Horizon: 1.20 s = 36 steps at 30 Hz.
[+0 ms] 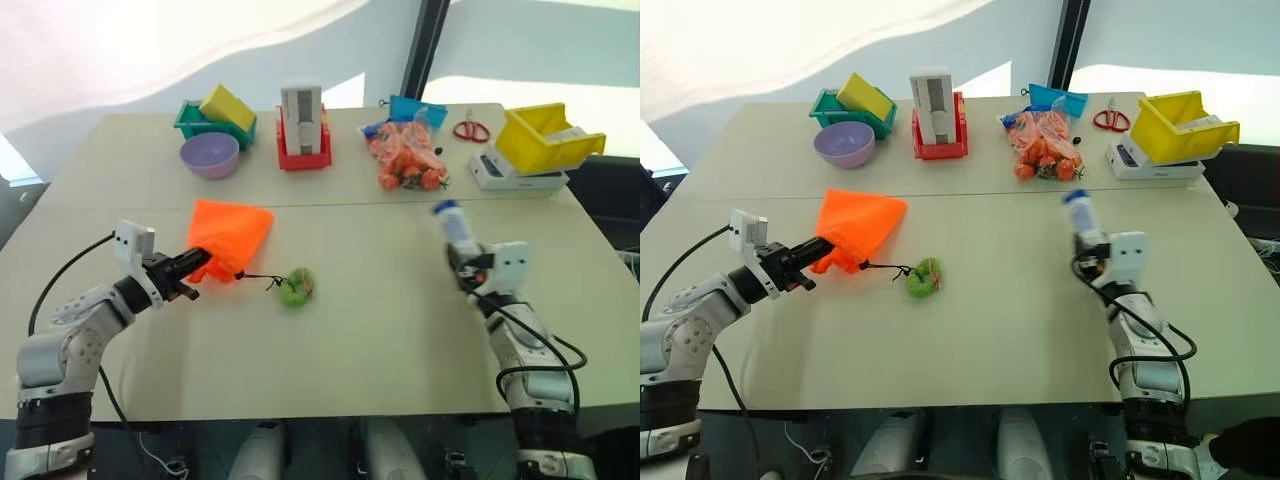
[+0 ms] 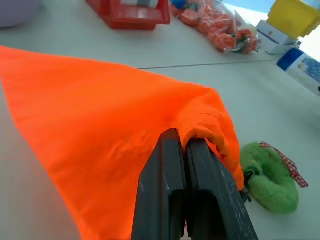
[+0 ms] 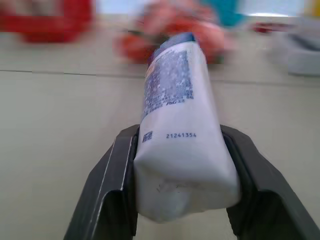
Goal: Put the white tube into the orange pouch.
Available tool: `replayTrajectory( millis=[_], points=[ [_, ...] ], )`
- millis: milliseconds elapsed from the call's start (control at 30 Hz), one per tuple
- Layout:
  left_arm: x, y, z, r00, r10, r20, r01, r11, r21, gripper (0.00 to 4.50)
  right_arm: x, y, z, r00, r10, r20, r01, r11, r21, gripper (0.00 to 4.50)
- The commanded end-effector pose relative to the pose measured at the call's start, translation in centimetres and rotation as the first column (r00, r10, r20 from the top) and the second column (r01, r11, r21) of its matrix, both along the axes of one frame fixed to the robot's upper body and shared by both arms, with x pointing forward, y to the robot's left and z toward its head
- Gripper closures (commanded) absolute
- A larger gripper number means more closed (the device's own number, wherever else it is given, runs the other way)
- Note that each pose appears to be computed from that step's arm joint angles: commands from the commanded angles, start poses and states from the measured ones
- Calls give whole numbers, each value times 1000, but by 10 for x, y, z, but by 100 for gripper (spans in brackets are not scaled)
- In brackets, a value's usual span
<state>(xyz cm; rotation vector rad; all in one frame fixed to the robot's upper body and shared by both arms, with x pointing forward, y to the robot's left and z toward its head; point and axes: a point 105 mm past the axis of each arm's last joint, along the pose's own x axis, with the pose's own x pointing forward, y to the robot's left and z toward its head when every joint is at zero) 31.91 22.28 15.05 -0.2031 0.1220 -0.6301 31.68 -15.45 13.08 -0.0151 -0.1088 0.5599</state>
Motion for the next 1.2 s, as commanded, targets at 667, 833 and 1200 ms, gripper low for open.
replayTrajectory(
  millis=[667, 833, 1200],
  points=[
    [-3, -68, 49, 946, -315, 72, 310, 948, 77, 450, -50, 150, 10, 771, 633, -74, -636, 771, -37, 288],
    [-11, -81, 57, 926, -370, 80, 362, 927, 99, 450, -44, 141, 11, 812, 580, -63, -583, 810, -58, 288],
    [-27, -63, 42, 933, -361, -3, 358, 924, 138, 450, -45, 118, 12, 855, 513, -75, -519, 846, -121, 288]
  ],
)
